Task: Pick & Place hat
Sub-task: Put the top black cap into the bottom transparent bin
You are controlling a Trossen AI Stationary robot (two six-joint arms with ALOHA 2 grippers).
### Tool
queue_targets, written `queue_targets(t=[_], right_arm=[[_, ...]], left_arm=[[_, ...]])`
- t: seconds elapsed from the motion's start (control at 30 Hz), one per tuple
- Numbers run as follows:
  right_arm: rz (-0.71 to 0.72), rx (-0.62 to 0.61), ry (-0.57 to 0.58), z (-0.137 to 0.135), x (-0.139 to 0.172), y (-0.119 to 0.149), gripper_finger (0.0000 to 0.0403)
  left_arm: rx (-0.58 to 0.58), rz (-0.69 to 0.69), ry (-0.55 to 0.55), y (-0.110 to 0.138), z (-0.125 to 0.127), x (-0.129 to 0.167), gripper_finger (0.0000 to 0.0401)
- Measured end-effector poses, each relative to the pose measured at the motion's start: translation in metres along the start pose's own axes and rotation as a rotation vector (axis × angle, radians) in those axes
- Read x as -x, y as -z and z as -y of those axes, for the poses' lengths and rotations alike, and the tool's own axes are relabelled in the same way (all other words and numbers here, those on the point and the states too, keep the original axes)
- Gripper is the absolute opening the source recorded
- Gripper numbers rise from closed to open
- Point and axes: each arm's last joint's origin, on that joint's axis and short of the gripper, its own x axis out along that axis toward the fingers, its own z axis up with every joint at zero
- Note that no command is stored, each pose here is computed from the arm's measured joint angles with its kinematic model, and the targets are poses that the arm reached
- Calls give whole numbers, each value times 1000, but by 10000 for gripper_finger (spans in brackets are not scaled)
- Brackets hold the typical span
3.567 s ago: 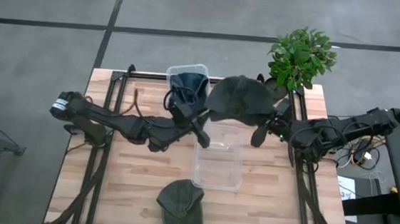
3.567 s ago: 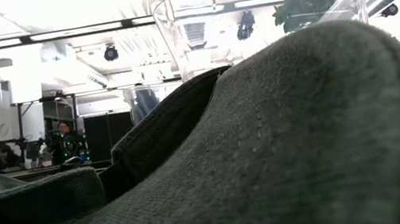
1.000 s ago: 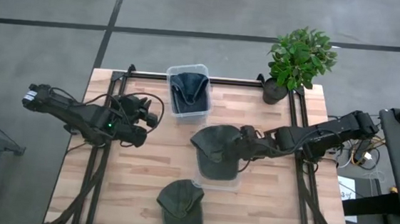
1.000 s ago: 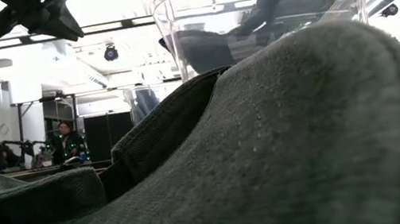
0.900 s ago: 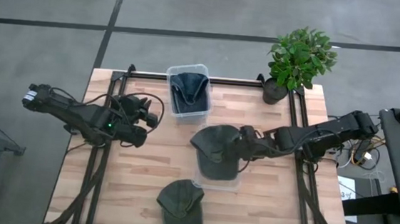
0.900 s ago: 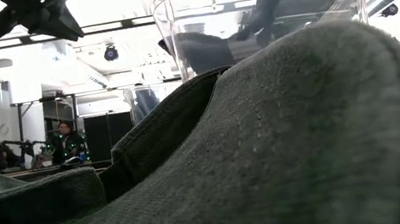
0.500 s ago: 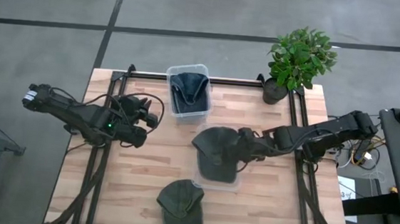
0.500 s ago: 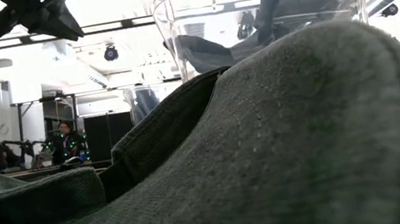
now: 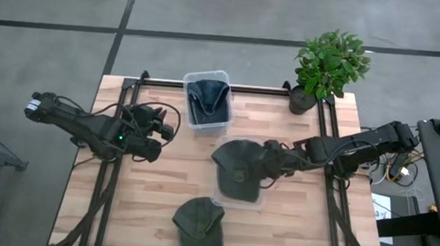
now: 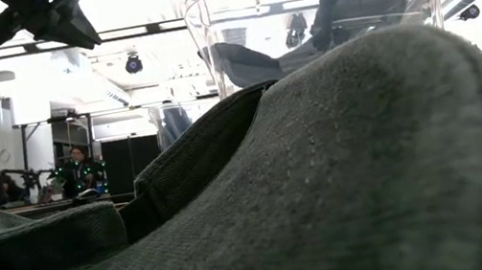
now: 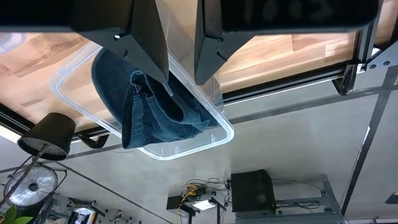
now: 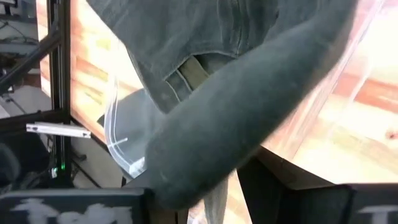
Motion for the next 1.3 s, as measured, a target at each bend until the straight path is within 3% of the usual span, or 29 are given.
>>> queue_targets(t=[0.17, 0.77, 0.9, 1.0, 1.3], right_arm=[[-69, 8, 6, 1, 0, 2, 111], [-77, -6, -60, 5, 29, 1, 107], [-31, 65, -132, -2, 31, -1, 99], [5, 106, -154, -7, 24, -4, 92], [19, 229, -35, -8, -13, -25, 59]], left_arm=[[1, 0, 0, 0, 0, 0, 71], [1, 5, -1, 0, 0, 0, 71], [4, 6, -1, 0, 0, 0, 71], [12, 20, -4, -1, 0, 0, 71], [39, 34, 3, -2, 3, 0, 71]])
